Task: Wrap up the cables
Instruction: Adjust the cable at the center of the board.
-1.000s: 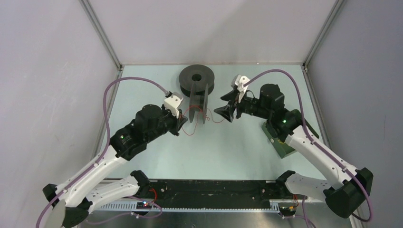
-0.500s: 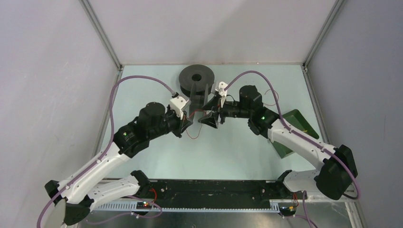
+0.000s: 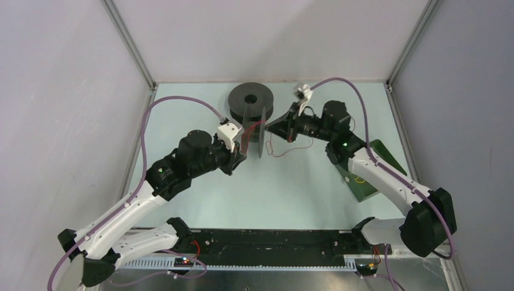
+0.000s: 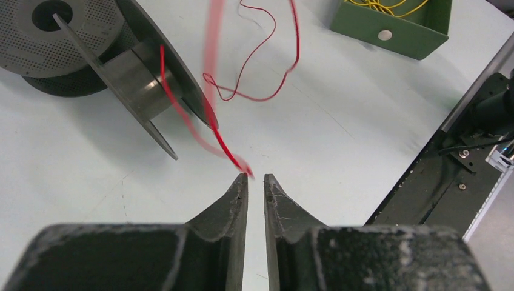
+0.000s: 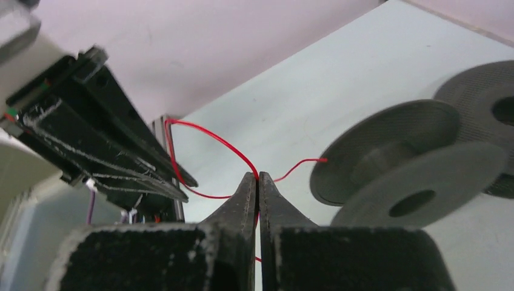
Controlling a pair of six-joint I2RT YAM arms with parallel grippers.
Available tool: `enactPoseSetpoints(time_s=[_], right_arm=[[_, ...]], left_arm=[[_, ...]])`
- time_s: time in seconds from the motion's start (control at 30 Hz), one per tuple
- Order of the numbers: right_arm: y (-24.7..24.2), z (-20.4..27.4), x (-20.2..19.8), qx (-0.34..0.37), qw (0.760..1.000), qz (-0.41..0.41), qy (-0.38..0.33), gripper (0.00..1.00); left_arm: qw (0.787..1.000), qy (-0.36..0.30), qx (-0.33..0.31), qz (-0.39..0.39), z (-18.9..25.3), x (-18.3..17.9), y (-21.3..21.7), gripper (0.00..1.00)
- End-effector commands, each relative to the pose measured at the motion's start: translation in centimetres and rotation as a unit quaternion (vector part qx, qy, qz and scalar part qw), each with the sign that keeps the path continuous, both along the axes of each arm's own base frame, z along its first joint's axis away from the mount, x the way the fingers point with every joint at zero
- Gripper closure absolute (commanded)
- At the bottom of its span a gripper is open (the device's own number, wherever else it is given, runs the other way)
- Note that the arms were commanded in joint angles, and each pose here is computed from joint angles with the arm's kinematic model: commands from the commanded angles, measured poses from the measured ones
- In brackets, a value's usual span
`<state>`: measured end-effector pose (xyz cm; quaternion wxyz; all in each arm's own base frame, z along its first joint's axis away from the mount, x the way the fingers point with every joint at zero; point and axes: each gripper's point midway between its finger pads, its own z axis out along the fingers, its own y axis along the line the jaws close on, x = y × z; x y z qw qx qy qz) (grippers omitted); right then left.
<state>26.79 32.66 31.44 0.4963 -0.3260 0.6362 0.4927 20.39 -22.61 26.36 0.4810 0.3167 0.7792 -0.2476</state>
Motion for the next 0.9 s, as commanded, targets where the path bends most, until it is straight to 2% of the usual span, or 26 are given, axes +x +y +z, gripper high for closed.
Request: enactPoseSetpoints(time_s=[0.0,0.2,0.27,0.33,0.37,0.53,0.67,0.87], right_arm=[[-2.2,4.4,0.0,0.097,0.994,-0.016,0.044,1.0],[-3.3,4.8,-0.1,0.126,0.989,-0.013,0.073,1.0],[-3.7,5.1,-0.3,0.138,0.987,-0.009,0.08,1.0],[-4.1,5.5,-0.4,0.155,0.984,-0.011,0.093,1.0],[-4.2,5.5,-0.4,0.159,0.982,-0.012,0.097,1.0],[-5.0,7.8,-1.4,0.212,0.971,-0.007,0.108,1.0],[-5.6,9.3,-2.2,0.246,0.963,-0.004,0.115,1.0],[-6.3,10.0,-2.5,0.272,0.954,-0.018,0.124,1.0]], left_arm=[[0.999,-0.029,-0.011,0.013,2.0,0.9,0.1,0.8],[0.999,-0.037,-0.005,0.026,2.0,2.0,0.1,0.8],[0.998,-0.043,-0.002,0.044,2.1,2.6,0.4,0.78],[0.997,-0.052,-0.004,0.055,2.3,3.1,0.6,0.72],[0.996,-0.065,-0.016,0.058,2.8,3.2,0.6,0.66],[0.983,-0.133,-0.109,0.065,6.2,3.4,0.3,0.52],[0.955,-0.206,-0.209,0.047,10.1,2.8,-0.3,0.41],[0.949,-0.227,-0.217,-0.024,9.7,2.0,-2.7,0.31]])
